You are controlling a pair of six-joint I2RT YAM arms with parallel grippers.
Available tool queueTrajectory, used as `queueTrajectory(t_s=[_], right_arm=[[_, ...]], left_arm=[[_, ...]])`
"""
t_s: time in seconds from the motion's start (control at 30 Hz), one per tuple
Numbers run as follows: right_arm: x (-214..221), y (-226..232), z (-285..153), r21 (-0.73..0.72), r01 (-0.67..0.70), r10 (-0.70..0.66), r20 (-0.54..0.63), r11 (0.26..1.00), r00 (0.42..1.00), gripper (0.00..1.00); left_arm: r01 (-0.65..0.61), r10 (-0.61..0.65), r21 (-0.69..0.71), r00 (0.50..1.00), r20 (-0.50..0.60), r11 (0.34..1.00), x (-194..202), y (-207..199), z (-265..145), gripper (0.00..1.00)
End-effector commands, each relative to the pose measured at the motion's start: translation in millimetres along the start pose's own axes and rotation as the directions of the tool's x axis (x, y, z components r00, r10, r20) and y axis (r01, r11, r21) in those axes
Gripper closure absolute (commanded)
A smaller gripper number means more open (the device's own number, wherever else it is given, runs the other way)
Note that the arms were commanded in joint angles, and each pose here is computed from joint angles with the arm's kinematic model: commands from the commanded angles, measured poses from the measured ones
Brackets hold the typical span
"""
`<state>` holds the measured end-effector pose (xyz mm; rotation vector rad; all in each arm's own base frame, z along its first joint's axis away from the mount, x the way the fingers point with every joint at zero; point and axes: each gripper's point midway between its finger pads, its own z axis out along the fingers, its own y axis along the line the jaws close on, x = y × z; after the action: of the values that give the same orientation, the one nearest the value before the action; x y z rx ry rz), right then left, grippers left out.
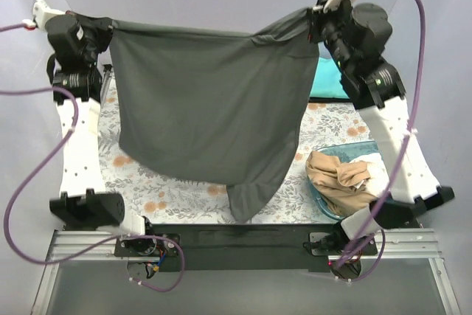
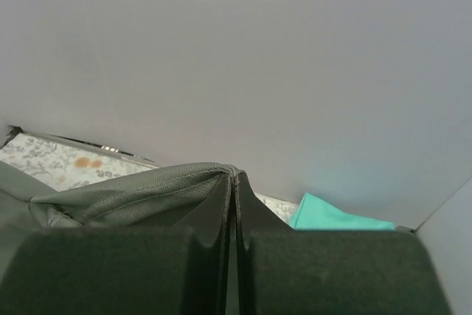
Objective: Fold and stack the t-shirts
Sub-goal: Flatten the tshirt out
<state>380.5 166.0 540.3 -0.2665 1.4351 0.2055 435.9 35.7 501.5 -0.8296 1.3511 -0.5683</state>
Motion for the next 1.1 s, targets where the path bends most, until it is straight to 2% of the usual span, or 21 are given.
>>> queueTrajectory(t_s=[0.0, 0.07, 0.17, 0.2, 0.27, 0.33, 0.37, 0.4, 0.43, 0.47, 0.5, 0.53, 0.57, 0.6, 0.67, 0.7, 0.73, 0.77, 0.87, 0.93, 1.07], right_arm=[[-93.4, -28.0, 1.7, 0.021, -0.038, 0.030, 0.293, 0.999, 0.955, 0.99], [-111.2, -32.2, 7.9, 0.019, -0.040, 0.031, 0.351, 0.999, 0.936, 0.99], [-126.3, -28.5, 12.6, -0.006, -0.018, 0.019, 0.400, 1.000, 0.916, 0.99], [-128.2, -24.9, 11.6, -0.026, -0.005, 0.015, 0.405, 1.000, 0.914, 0.99], [-122.5, -22.1, 7.3, -0.040, 0.013, 0.004, 0.392, 0.999, 0.920, 0.99], [-84.8, -17.7, 18.2, -0.054, 0.019, -0.001, 0.315, 0.998, 0.949, 0.99], [-83.5, -18.3, 8.9, -0.057, 0.011, 0.007, 0.313, 0.998, 0.950, 0.99], [-67.2, -13.6, 10.1, -0.080, 0.001, 0.021, 0.278, 0.997, 0.960, 0.99], [-27.3, -6.8, 17.3, -0.103, -0.001, 0.021, 0.194, 0.995, 0.981, 0.99], [-21.1, -2.2, 5.6, -0.134, 0.004, 0.022, 0.192, 0.991, 0.981, 0.99], [-5.2, 3.4, 2.7, -0.161, -0.004, 0.032, 0.168, 0.987, 0.985, 0.99], [51.4, 9.8, 7.4, -0.175, -0.026, 0.037, 0.058, 0.984, 0.998, 0.99], [58.4, 12.4, -5.5, -0.190, -0.043, 0.053, 0.049, 0.981, 0.997, 0.99], [78.0, 15.4, -9.6, -0.200, -0.056, 0.060, 0.013, 0.978, 0.998, 0.99], [148.7, 28.5, -27.1, -0.226, -0.150, 0.120, -0.142, 0.963, 0.983, 0.99], [166.8, 31.3, -31.8, -0.231, -0.169, 0.133, -0.162, 0.958, 0.978, 0.99], [181.8, 35.5, -37.4, -0.233, -0.207, 0.165, -0.188, 0.950, 0.968, 0.99], [222.0, 40.7, -50.5, -0.233, -0.235, 0.171, -0.266, 0.943, 0.949, 0.99], [274.0, 52.8, -71.4, -0.231, -0.319, 0.214, -0.389, 0.919, 0.896, 0.99], [319.9, 65.1, -93.3, -0.242, -0.378, 0.220, -0.498, 0.894, 0.839, 0.99], [390.7, 82.3, -138.8, -0.201, -0.486, 0.238, -0.676, 0.851, 0.697, 0.99]], left_arm=[[-0.042, 0.032, 0.137, 0.997, 0.075, 0.990, -33.0, -50.2, 4.3, 1.00], [-0.056, 0.051, 0.177, 0.998, 0.035, 0.983, -24.0, -56.5, 20.1, 1.00], [-0.060, 0.043, 0.235, 0.996, 0.075, 0.970, -43.7, -82.7, 17.9, 1.00], [-0.061, 0.048, 0.222, 0.997, 0.066, 0.973, -42.1, -79.8, 22.7, 1.00], [-0.070, 0.057, 0.213, 0.996, 0.066, 0.975, -42.8, -78.1, 20.1, 1.00], [-0.081, 0.066, 0.211, 0.995, 0.079, 0.974, -43.7, -75.0, 5.7, 1.00], [-0.083, 0.079, 0.146, 0.996, 0.038, 0.986, -22.1, -44.1, 15.6, 1.00], [-0.084, 0.080, 0.131, 0.996, 0.039, 0.988, -15.3, -32.2, 16.1, 1.00], [-0.085, 0.078, 0.146, 0.996, 0.052, 0.986, -17.5, -33.5, -3.1, 1.00], [-0.084, 0.084, 0.039, 0.996, -0.001, 0.996, 14.6, 16.7, 8.0, 1.00], [-0.078, 0.078, 0.028, 0.997, 0.002, 0.997, 20.9, 27.6, 3.6, 1.00], [-0.076, 0.076, 0.028, 0.997, -0.002, 0.997, 26.0, 34.2, -7.8, 1.00], [-0.063, 0.063, -0.002, 0.997, -0.035, 0.998, 43.1, 54.4, -9.8, 1.00], [-0.055, 0.047, -0.081, 0.994, -0.100, 0.995, 76.8, 97.6, -10.2, 1.00], [-0.047, 0.030, -0.118, 0.990, -0.140, 0.992, 103.1, 128.8, -17.2, 1.00], [-0.022, -0.001, -0.144, 0.988, -0.155, 0.989, 115.0, 143.1, -18.4, 1.00], [-0.028, -0.019, -0.213, 0.976, -0.215, 0.977, 145.0, 179.8, -26.0, 1.00], [-0.029, -0.031, -0.244, 0.970, -0.240, 0.969, 158.2, 196.0, -29.1, 1.00], [-0.025, -0.102, -0.375, 0.944, -0.314, 0.927, 204.3, 254.9, -50.6, 1.00], [-0.034, -0.148, -0.458, 0.923, -0.356, 0.889, 233.9, 293.3, -70.1, 1.00], [-0.058, -0.203, -0.560, 0.897, -0.392, 0.827, 263.8, 335.9, -100.6, 1.00]])
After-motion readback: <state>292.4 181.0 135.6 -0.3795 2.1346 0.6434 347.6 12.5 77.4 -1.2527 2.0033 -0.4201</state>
